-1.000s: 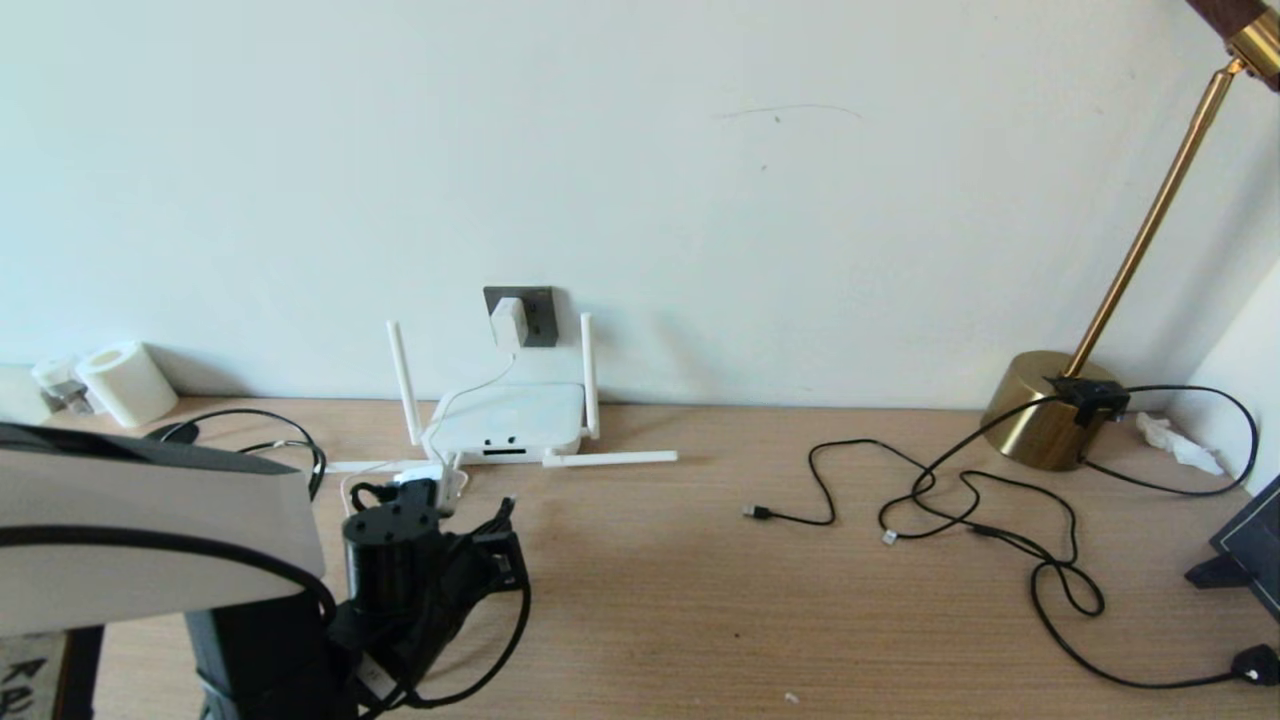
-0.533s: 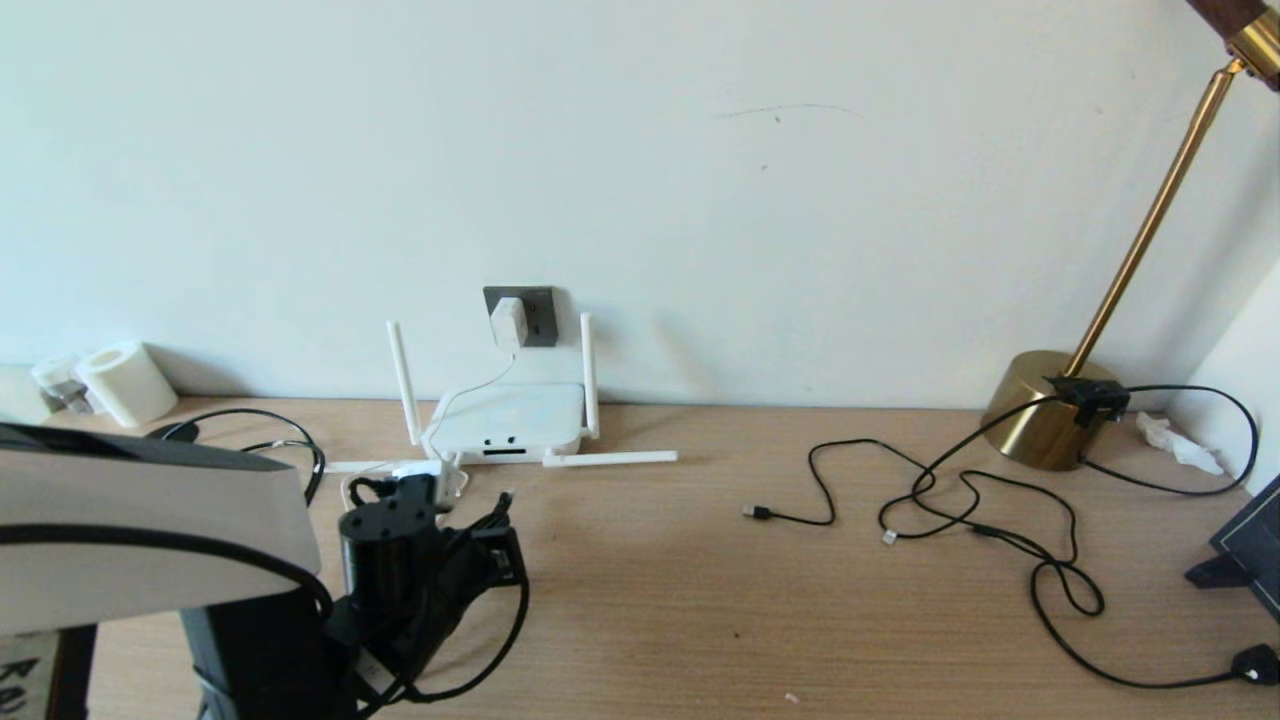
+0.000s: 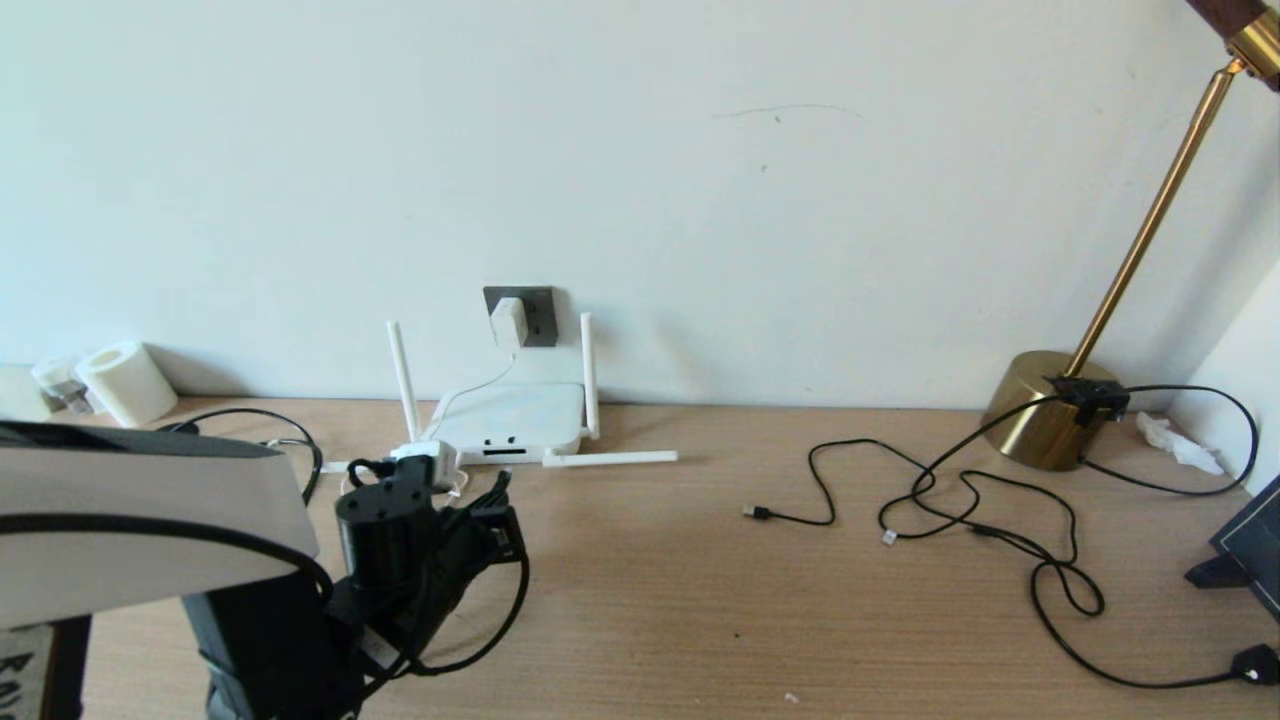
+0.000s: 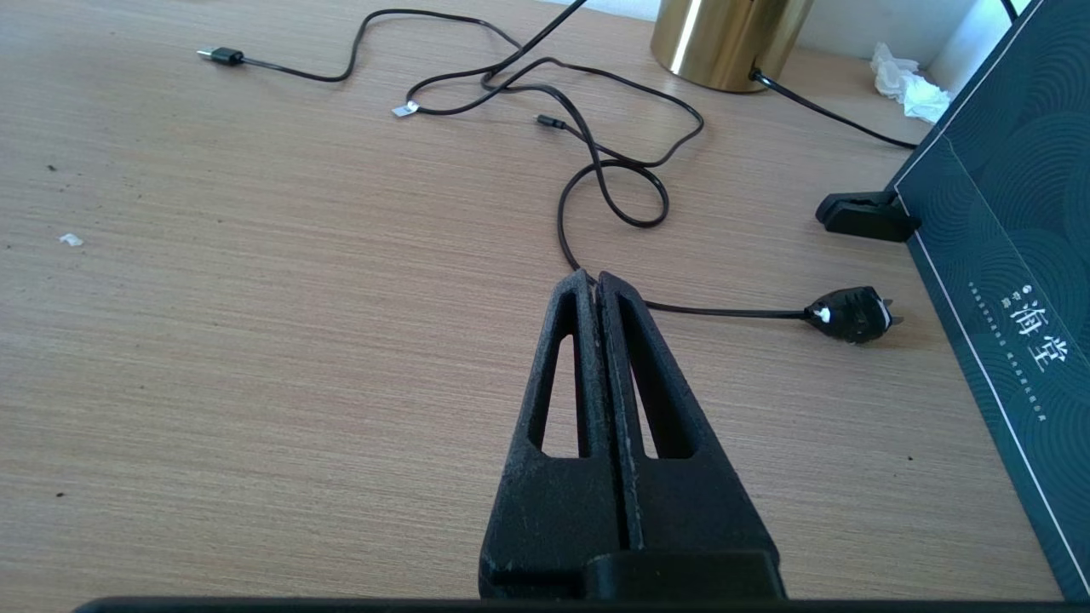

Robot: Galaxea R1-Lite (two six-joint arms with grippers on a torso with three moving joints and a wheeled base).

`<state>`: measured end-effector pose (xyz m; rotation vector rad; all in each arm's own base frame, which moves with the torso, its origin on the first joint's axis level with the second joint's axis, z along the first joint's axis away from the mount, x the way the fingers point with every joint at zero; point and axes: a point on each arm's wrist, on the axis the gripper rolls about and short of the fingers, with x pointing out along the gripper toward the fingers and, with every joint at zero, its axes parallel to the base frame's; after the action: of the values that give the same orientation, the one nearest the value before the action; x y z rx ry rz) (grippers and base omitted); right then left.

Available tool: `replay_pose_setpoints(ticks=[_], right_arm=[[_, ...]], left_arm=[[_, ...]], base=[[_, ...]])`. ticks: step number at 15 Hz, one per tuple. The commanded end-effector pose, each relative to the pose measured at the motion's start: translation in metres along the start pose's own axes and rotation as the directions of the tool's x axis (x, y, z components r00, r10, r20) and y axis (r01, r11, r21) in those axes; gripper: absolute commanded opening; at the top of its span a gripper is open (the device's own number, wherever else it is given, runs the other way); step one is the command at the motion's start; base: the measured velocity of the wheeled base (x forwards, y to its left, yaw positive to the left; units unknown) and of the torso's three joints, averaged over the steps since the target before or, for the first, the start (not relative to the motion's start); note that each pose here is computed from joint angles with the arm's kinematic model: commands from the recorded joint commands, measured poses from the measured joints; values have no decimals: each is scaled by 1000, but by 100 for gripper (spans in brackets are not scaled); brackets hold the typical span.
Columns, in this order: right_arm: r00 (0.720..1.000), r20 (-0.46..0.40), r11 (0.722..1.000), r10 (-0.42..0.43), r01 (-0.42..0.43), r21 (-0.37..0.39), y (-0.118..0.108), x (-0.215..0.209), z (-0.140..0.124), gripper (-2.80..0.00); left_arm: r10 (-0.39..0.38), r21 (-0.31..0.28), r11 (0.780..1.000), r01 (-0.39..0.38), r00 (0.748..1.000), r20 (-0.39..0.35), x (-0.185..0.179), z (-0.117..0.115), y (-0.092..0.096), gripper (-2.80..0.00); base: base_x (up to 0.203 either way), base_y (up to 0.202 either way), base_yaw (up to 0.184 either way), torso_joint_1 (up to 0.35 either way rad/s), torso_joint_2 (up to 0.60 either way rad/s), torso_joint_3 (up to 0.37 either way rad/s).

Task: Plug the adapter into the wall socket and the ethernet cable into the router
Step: Plug cable into router interface

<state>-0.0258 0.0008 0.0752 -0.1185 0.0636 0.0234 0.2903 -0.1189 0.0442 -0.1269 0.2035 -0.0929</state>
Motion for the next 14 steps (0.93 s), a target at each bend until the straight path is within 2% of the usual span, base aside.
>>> replay_pose_setpoints(ticks=[1, 14], right_arm=[[1000, -2, 1000, 1, -1, -1, 0, 0, 0, -280], [1000, -1, 1000, 2, -2, 2, 0, 0, 0, -280]], left_arm=[[7, -6, 1000, -7, 1000, 17, 4, 2, 2, -280], [11, -18, 1000, -11, 999, 53, 21, 5, 3, -280]], base=[[0, 0, 0, 0, 0, 0], [0, 0, 0, 0, 0, 0]])
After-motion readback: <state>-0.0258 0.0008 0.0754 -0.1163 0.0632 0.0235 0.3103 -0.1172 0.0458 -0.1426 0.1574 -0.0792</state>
